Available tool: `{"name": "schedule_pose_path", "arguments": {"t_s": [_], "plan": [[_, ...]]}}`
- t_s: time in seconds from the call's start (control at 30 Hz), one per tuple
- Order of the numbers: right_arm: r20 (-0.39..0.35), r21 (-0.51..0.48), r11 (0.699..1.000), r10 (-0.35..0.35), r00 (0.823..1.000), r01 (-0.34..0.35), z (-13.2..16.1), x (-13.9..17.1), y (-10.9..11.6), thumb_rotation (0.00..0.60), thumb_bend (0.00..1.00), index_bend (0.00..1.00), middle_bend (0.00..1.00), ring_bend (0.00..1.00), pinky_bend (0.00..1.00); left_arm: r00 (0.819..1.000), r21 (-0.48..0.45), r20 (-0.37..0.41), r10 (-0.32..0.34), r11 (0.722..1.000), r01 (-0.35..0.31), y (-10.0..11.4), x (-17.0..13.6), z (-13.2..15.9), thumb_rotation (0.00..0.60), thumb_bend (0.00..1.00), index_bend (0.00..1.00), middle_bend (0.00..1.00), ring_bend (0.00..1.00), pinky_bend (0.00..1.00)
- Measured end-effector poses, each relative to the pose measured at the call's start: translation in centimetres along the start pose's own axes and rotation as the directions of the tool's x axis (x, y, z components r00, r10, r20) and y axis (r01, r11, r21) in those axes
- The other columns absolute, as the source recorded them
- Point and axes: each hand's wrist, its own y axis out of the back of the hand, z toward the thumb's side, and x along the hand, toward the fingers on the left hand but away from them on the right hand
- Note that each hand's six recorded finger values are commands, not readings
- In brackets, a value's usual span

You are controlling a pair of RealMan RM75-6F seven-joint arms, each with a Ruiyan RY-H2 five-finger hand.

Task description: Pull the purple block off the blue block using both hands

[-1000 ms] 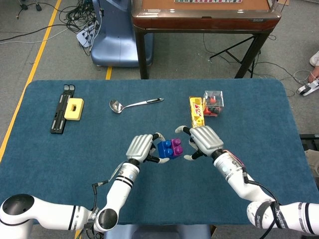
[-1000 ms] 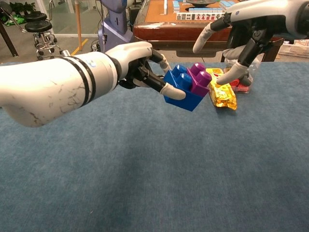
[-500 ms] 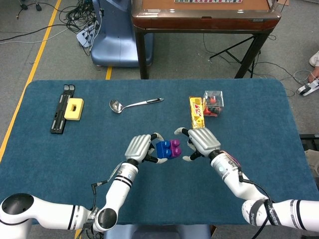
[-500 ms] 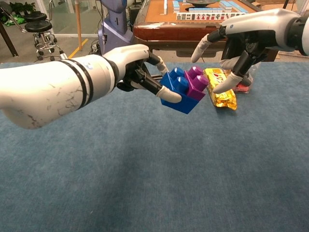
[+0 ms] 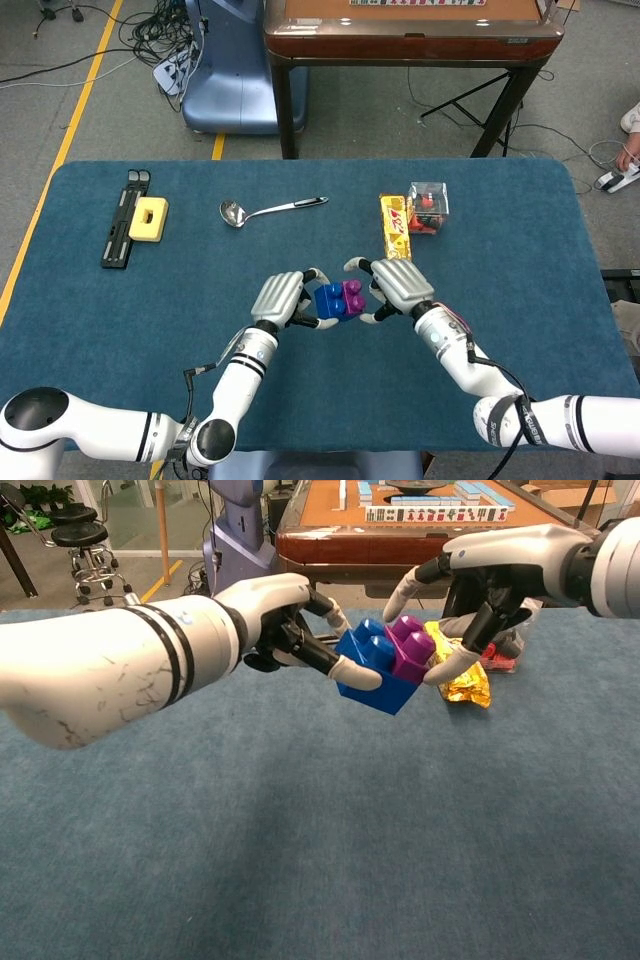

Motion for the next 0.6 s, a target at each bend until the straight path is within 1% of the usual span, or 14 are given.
{"name": "schedule_pose_path", "arguments": {"t_s": [0.43,0.5,0.6], "plan": [[-0.020,-0.020,1.000,0.000,1.000,0.000,0.45,-0.52,-0.48,0.600,0.00,0.39,1.00,1.00,1.00,1.000,-0.009,0.012,0.004,1.000,-0.004,0.13,-0.25,0.28,0.517,0.27,0.65,1.00,1.00,1.00],[-0.023,-0.024,1.000,-0.001,1.000,0.001,0.52,-0.55,-0.53,0.600,0.02,0.41,1.00,1.00,1.00,1.000,-0.008,0.012,0.002,1.000,-0.002,0.09,-0.31,0.26,0.518,0.27,0.65,1.00,1.00,1.00],[-0.028,-0.028,1.000,0.000,1.000,0.000,0.55,-0.62,-0.63,0.600,0.13,0.46,1.00,1.00,1.00,1.000,-0.007,0.010,0.000,1.000,0.000,-0.01,-0.31,0.17,0.520,0.27,0.65,1.00,1.00,1.00]]}}
